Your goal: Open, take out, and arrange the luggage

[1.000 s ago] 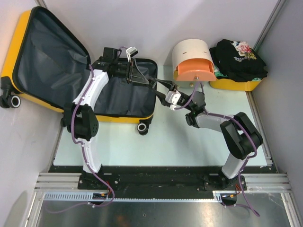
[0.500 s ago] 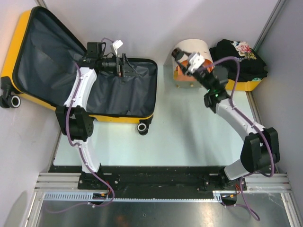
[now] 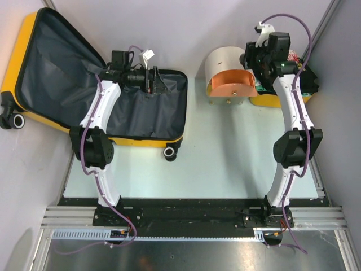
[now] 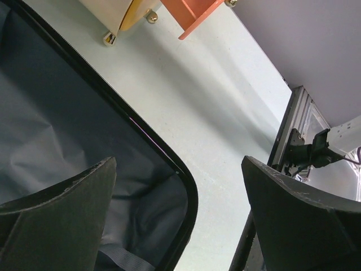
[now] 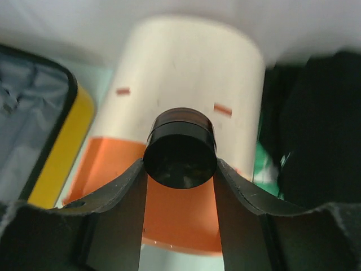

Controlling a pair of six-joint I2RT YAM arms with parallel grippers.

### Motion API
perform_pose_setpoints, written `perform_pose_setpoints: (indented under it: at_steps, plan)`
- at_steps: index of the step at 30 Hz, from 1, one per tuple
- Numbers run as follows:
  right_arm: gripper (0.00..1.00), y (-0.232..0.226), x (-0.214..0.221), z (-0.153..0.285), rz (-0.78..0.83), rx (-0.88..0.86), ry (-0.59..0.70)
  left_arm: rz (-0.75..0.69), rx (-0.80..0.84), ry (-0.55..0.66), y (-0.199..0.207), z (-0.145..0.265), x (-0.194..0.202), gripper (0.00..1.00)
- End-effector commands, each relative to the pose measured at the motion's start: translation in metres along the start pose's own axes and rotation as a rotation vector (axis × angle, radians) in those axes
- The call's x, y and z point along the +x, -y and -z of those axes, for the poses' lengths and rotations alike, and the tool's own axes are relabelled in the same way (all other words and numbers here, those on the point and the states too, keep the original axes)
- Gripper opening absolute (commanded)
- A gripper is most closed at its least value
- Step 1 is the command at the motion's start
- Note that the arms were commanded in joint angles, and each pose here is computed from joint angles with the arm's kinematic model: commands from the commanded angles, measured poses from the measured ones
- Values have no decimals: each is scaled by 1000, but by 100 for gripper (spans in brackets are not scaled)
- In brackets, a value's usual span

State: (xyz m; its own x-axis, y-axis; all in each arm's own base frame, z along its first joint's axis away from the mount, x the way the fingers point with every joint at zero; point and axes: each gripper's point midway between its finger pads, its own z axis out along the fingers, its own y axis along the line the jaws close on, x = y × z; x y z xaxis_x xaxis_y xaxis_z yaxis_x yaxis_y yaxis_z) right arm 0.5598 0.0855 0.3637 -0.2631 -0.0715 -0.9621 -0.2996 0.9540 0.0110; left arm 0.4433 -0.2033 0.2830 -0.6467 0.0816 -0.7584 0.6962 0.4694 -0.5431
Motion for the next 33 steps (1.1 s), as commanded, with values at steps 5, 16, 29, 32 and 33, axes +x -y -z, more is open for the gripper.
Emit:
perform_pose_setpoints:
  at_steps: [5,16,29,32,33]
  plan:
    - [0,-16,44,20,-178,-44,-246,-79,7,18,5,3,-8,95]
    - [0,-15,88,7,-249,-31,-378,-56,10,12,0,-1,-6,95]
    - [52,-5,91,-8,-291,19,-368,-52,-2,6,-2,-1,-1,94]
    - [67,-9,81,-7,-300,-11,-343,-49,-5,8,-3,-1,-2,94]
    - [70,-8,79,-7,-307,-17,-336,-49,-3,8,-4,-1,-2,94]
